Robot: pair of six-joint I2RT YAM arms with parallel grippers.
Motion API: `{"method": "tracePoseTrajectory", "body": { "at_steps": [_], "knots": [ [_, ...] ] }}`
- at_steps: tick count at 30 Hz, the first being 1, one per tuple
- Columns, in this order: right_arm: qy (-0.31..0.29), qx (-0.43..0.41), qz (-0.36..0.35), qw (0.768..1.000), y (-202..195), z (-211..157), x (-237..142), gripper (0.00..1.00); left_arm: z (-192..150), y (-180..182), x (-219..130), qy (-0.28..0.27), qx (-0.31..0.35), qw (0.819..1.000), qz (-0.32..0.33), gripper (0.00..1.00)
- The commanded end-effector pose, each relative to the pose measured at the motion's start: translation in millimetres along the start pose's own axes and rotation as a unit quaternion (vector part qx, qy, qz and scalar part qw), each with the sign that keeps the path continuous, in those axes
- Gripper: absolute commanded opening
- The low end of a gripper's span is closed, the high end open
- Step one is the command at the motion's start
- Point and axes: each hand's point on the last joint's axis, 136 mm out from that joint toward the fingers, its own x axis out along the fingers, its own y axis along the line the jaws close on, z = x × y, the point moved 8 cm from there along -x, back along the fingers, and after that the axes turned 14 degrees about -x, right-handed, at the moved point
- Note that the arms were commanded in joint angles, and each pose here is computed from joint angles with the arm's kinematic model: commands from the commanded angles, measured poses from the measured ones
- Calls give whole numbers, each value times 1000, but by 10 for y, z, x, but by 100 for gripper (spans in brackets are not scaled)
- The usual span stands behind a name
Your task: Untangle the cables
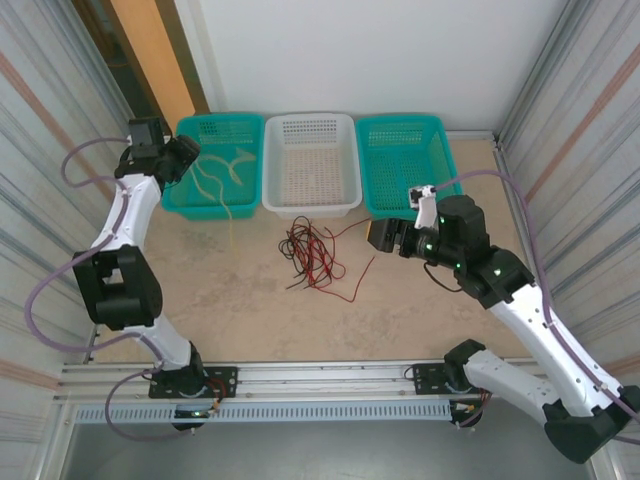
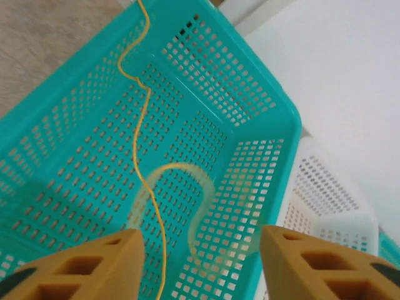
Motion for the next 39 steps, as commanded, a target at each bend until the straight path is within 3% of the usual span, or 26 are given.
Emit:
{"method": "tracePoseTrajectory", "body": {
  "at_steps": [1,5,11,17,22,28,36,39],
  "knots": [
    [36,-5,-56,998,-96,-119,156,67,-10,-100,-63,4,4,999,-50,62],
    [97,-5,-100,990,-197,-305,502,65,-17,-120,-328,-10,22,998,-50,62],
    [189,14,-126,974,-395,-618,1134,61,-199,-54,-1020,-38,61,996,-50,60],
    [232,-22,-115,966,-311,-688,1677,56,-803,235,-1517,23,119,991,-58,57],
    [259,-25,-105,960,-221,-775,1996,50,-1399,592,-1529,101,184,978,9,56],
    [257,-21,-117,959,-179,-836,2009,50,-1651,996,-1376,148,181,969,74,57],
    [295,-23,-135,946,-228,-964,2143,52,-1744,869,-1437,164,185,968,38,53],
    [311,-32,-150,938,-256,-964,2278,47,-1845,758,-1516,166,200,966,6,53]
  ]
}}
